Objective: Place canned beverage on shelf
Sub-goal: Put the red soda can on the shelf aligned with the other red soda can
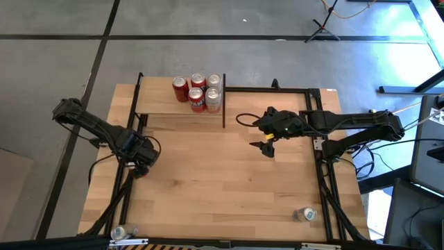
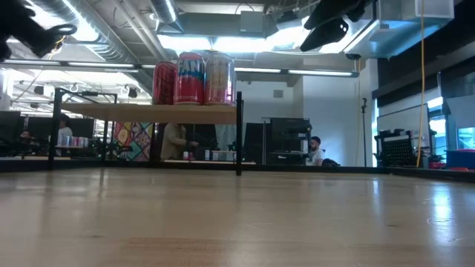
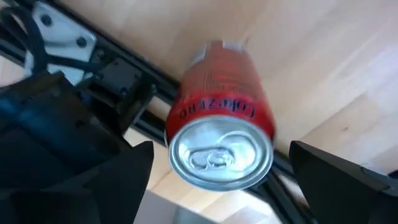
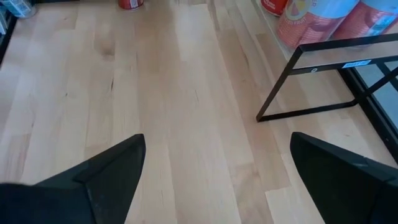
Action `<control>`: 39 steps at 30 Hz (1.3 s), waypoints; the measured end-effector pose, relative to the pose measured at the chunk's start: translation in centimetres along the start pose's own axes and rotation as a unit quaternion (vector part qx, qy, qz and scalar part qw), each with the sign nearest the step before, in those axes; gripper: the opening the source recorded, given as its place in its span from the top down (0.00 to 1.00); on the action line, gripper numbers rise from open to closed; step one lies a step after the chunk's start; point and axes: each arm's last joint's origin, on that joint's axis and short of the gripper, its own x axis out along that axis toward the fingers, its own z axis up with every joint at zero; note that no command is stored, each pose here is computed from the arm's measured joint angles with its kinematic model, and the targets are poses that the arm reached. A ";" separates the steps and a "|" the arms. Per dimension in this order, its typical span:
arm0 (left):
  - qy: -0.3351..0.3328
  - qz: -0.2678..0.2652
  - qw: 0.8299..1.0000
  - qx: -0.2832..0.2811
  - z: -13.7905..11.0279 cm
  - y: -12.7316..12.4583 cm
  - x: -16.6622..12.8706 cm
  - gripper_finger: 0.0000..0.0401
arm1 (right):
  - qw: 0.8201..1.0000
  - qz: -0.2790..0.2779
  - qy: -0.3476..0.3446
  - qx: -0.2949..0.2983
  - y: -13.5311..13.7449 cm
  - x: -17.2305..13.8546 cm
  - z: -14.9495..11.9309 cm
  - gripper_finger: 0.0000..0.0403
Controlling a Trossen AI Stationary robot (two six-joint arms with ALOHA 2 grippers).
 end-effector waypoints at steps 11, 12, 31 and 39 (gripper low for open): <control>0.010 0.007 1.000 0.028 -0.3 -0.3 1.7 0.20 | 1.000 -0.001 0.008 -0.001 0.1 0.5 -0.1 0.03; 0.010 0.008 0.999 0.029 -0.4 -0.3 1.8 0.23 | 1.000 -0.001 0.009 -0.001 0.1 0.6 -0.1 0.03; -0.090 -0.098 0.991 0.008 -0.8 -1.5 -5.4 0.42 | 1.000 -0.001 0.006 -0.005 0.1 0.7 0.0 0.03; -0.163 -0.152 0.975 -0.009 -0.7 -1.6 -10.0 0.42 | 1.000 -0.008 -0.016 -0.002 0.1 0.7 0.4 0.05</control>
